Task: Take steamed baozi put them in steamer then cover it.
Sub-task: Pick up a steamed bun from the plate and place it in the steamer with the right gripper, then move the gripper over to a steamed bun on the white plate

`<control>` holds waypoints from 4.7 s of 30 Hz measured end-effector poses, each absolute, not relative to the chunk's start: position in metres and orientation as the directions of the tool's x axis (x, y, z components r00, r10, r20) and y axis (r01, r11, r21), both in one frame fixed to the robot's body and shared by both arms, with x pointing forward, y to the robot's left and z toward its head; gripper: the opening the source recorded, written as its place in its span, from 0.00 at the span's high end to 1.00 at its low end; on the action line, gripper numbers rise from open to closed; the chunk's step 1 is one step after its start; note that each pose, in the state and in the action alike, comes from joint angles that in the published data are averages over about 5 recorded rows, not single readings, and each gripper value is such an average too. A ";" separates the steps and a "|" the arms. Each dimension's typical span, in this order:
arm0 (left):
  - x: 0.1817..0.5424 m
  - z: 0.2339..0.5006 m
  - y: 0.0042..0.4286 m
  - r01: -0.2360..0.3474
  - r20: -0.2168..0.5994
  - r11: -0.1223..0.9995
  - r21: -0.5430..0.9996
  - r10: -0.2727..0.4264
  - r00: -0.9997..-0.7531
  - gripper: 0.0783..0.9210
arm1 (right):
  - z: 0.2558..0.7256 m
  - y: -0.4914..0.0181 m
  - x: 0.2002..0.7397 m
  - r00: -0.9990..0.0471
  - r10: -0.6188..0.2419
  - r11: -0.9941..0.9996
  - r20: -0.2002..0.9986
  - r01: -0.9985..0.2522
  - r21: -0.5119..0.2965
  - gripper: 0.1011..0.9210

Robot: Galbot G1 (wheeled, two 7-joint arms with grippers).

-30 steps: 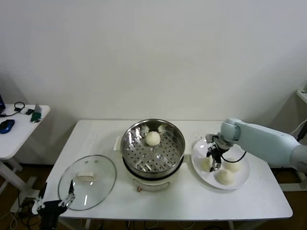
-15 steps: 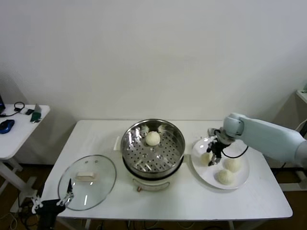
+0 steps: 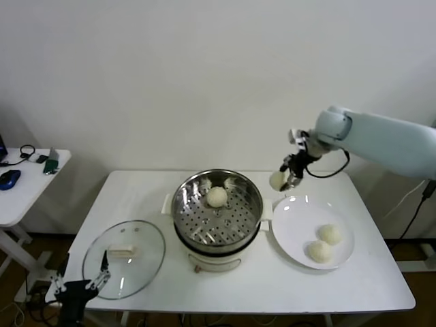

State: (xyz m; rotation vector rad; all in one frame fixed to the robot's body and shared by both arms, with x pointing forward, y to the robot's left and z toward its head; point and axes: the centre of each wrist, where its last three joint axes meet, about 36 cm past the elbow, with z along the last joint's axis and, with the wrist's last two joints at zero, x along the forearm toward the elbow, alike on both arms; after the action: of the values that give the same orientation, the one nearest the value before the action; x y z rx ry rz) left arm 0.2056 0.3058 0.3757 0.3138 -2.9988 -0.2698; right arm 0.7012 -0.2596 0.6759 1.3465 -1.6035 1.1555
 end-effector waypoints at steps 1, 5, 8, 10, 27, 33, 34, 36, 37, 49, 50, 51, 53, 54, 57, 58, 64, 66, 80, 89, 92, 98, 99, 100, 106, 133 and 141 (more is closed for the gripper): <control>0.206 0.376 0.305 -0.191 0.095 0.963 0.188 -0.211 -0.973 0.12 | 0.683 -0.251 0.701 -0.184 -0.333 0.041 0.925 -0.983 -0.181 0.34; 0.205 0.377 0.304 -0.176 0.099 0.965 0.193 -0.198 -0.975 0.12 | 0.701 -0.213 0.698 -0.183 -0.359 0.010 0.915 -0.981 -0.192 0.34; 0.204 0.378 0.304 -0.168 0.099 0.966 0.197 -0.190 -0.977 0.12 | 0.707 -0.181 0.695 -0.173 -0.370 -0.019 0.913 -0.981 -0.194 0.34; 0.203 0.379 0.303 -0.164 0.099 0.966 0.199 -0.186 -0.977 0.12 | 0.708 -0.160 0.692 -0.165 -0.373 -0.041 0.913 -0.980 -0.194 0.34; 0.202 0.382 0.303 -0.152 0.095 0.964 0.218 -0.176 -0.980 0.12 | 0.644 -0.035 0.666 -0.070 -0.332 -0.181 0.941 -0.974 -0.137 0.33; 0.200 0.381 0.305 -0.155 0.097 0.963 0.221 -0.180 -0.979 0.12 | 0.616 -0.015 0.659 -0.035 -0.306 -0.216 0.951 -0.971 -0.105 0.33; 0.200 0.380 0.306 -0.156 0.098 0.963 0.222 -0.181 -0.979 0.12 | 0.612 -0.012 0.658 -0.030 -0.302 -0.221 0.953 -0.970 -0.101 0.32; 0.200 0.380 0.306 -0.156 0.099 0.962 0.222 -0.182 -0.978 0.12 | 0.605 -0.007 0.657 -0.024 -0.296 -0.230 0.955 -0.969 -0.095 0.32; 0.200 0.380 0.307 -0.157 0.099 0.962 0.222 -0.182 -0.978 0.12 | 0.602 -0.006 0.656 -0.021 -0.294 -0.233 0.956 -0.968 -0.093 0.32; 0.205 0.381 0.309 -0.156 0.093 0.961 0.228 -0.181 -0.979 0.12 | 0.583 0.003 0.650 -0.001 -0.271 -0.261 0.963 -0.962 -0.075 0.20; 0.205 0.381 0.309 -0.156 0.093 0.961 0.228 -0.181 -0.979 0.12 | 0.582 0.003 0.650 0.000 -0.270 -0.263 0.963 -0.962 -0.073 0.17; 0.205 0.381 0.309 -0.156 0.093 0.961 0.228 -0.181 -0.979 0.12 | 0.582 0.003 0.650 0.002 -0.269 -0.265 0.963 -0.962 -0.072 0.16; 0.205 0.381 0.309 -0.155 0.094 0.961 0.228 -0.181 -0.979 0.12 | 0.583 0.003 0.649 0.006 -0.267 -0.269 0.964 -0.961 -0.069 0.13; 0.205 0.381 0.309 -0.155 0.094 0.961 0.228 -0.181 -0.979 0.12 | 0.583 0.002 0.649 0.007 -0.267 -0.271 0.964 -0.960 -0.068 0.13; 0.205 0.381 0.308 -0.155 0.096 0.961 0.227 -0.181 -0.979 0.12 | 0.589 -0.001 0.649 0.009 -0.269 -0.277 0.963 -0.958 -0.068 0.12; 0.205 0.381 0.308 -0.155 0.096 0.962 0.226 -0.181 -0.979 0.12 | 0.591 -0.003 0.650 0.009 -0.270 -0.279 0.963 -0.958 -0.069 0.12; 0.204 0.380 0.307 -0.155 0.098 0.962 0.226 -0.181 -0.979 0.12 | 0.619 -0.026 0.657 -0.008 -0.274 -0.280 0.962 -0.956 -0.087 0.12; 0.204 0.380 0.307 -0.154 0.098 0.962 0.225 -0.180 -0.979 0.12 | 0.630 -0.040 0.660 -0.017 -0.276 -0.275 0.961 -0.956 -0.097 0.12; 0.207 0.378 0.305 -0.152 0.101 0.963 0.224 -0.178 -0.979 0.12 | 0.677 -0.199 0.659 -0.091 -0.259 -0.190 0.962 -0.971 -0.143 0.12; 0.206 0.379 0.302 -0.155 0.107 0.960 0.233 -0.183 -0.977 0.12 | 0.636 -0.303 0.639 -0.103 -0.185 -0.123 0.977 -0.984 -0.127 0.12; 0.205 0.379 0.301 -0.156 0.110 0.959 0.237 -0.186 -0.976 0.12 | 0.611 -0.328 0.630 -0.088 -0.150 -0.110 0.985 -0.988 -0.105 0.12; 0.203 0.377 0.298 -0.160 0.116 0.957 0.240 -0.192 -0.974 0.12 | 0.562 -0.357 0.614 -0.044 -0.091 -0.101 0.995 -0.993 -0.053 0.12; 0.202 0.377 0.298 -0.161 0.117 0.957 0.241 -0.193 -0.974 0.12 | 0.555 -0.360 0.612 -0.037 -0.085 -0.100 0.996 -0.994 -0.046 0.12; 0.202 0.377 0.298 -0.162 0.118 0.957 0.241 -0.195 -0.974 0.12 | 0.549 -0.363 0.610 -0.030 -0.079 -0.099 0.996 -0.994 -0.038 0.12; 0.200 0.374 0.299 -0.169 0.126 0.955 0.245 -0.204 -0.971 0.12 | 0.514 -0.374 0.601 0.007 -0.057 -0.088 0.998 -0.996 0.002 0.12; 0.198 0.370 0.299 -0.180 0.138 0.952 0.247 -0.218 -0.966 0.12 | 0.457 -0.364 0.610 0.061 -0.019 -0.107 0.998 -0.992 0.059 0.20; 0.198 0.370 0.299 -0.180 0.140 0.952 0.247 -0.219 -0.966 0.12 | 0.457 -0.364 0.612 0.065 -0.019 -0.106 0.998 -0.992 0.062 0.28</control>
State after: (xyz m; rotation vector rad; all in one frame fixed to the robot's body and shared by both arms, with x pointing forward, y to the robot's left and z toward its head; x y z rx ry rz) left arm 0.1975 0.2992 0.3697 0.3031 -2.9391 -0.3491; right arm 0.6117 -0.3643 0.4571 1.3329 -1.1263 1.2278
